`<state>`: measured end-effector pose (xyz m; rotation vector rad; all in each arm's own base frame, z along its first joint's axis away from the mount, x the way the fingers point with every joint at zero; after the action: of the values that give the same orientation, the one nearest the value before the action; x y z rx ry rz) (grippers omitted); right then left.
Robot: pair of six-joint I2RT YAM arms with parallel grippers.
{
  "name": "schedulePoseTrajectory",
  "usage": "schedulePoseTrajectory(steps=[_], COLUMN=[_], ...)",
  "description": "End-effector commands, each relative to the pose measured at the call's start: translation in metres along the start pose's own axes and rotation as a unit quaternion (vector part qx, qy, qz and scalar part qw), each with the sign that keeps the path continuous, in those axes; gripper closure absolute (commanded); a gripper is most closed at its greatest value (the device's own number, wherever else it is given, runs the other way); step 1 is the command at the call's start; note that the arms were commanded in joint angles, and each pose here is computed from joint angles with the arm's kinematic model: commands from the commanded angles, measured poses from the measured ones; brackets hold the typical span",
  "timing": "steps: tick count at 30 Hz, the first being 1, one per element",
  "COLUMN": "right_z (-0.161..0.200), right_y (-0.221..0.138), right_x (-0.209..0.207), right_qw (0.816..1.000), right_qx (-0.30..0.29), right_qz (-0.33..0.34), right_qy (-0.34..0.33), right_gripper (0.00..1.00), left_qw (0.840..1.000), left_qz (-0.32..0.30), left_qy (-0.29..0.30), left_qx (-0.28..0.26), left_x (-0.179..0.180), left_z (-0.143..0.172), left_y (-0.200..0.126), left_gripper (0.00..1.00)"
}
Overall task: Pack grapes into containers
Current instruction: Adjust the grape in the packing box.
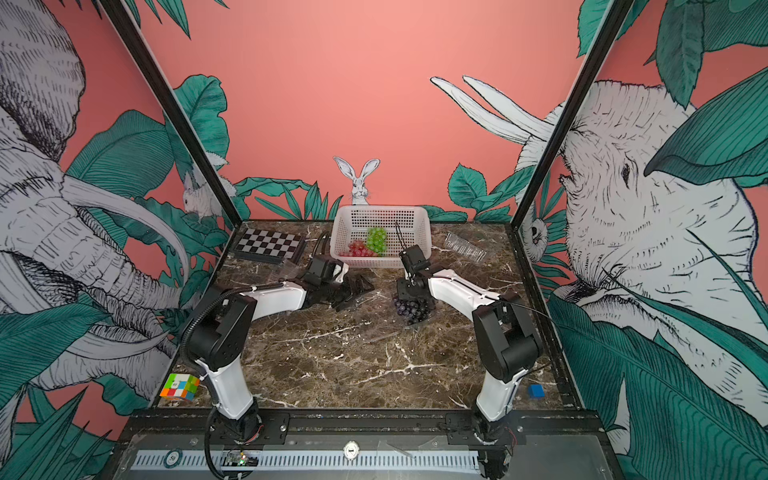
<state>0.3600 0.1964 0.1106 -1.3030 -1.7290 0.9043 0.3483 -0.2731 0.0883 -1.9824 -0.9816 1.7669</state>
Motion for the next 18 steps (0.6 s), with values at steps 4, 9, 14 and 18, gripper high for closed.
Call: schedulePoseTrajectory(steps=[4, 9, 14, 18], right_z=[-0.005, 0.009, 0.021, 0.029], right_y=[-0.038, -0.035, -0.027, -0.015], right_x=[0.002, 0.006, 0.012, 0.007], right_qw=[1.000, 0.999, 0.999, 0.999], right_qx=[-0.026, -0.016, 0.001, 0.016], right_qz=[-0.009, -0.021, -0.019, 0.000], right_qy=[-0.012, -0.018, -0.031, -0.036], right_gripper=[0.61, 0.56, 0.61, 0.65], left_qw=[1.000, 1.000, 1.000, 0.999], left_qz=[-0.027, -0.027, -0.029, -0.033], left_qy=[0.001, 0.002, 0.002, 0.005], left_qx=[0.000, 0.002, 0.002, 0.001], left_x=[0.007, 0.006, 0.007, 0.007], left_z=[-0.003, -0.004, -0.004, -0.004], left_y=[-0.003, -0.002, -0.003, -0.004], left_gripper=[0.01, 0.00, 0.01, 0.00])
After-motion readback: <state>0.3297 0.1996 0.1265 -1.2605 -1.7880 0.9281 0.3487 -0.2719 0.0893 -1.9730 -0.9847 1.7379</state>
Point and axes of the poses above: each gripper's point midway between its finger pads, its own y axis out along the fingers, its own x axis along the line the jaws close on, z = x × y, the point moved 3 cm from there along -y, back along the fingers, and after that the axes turned 2 degrees about y, right-handed, at the moved point
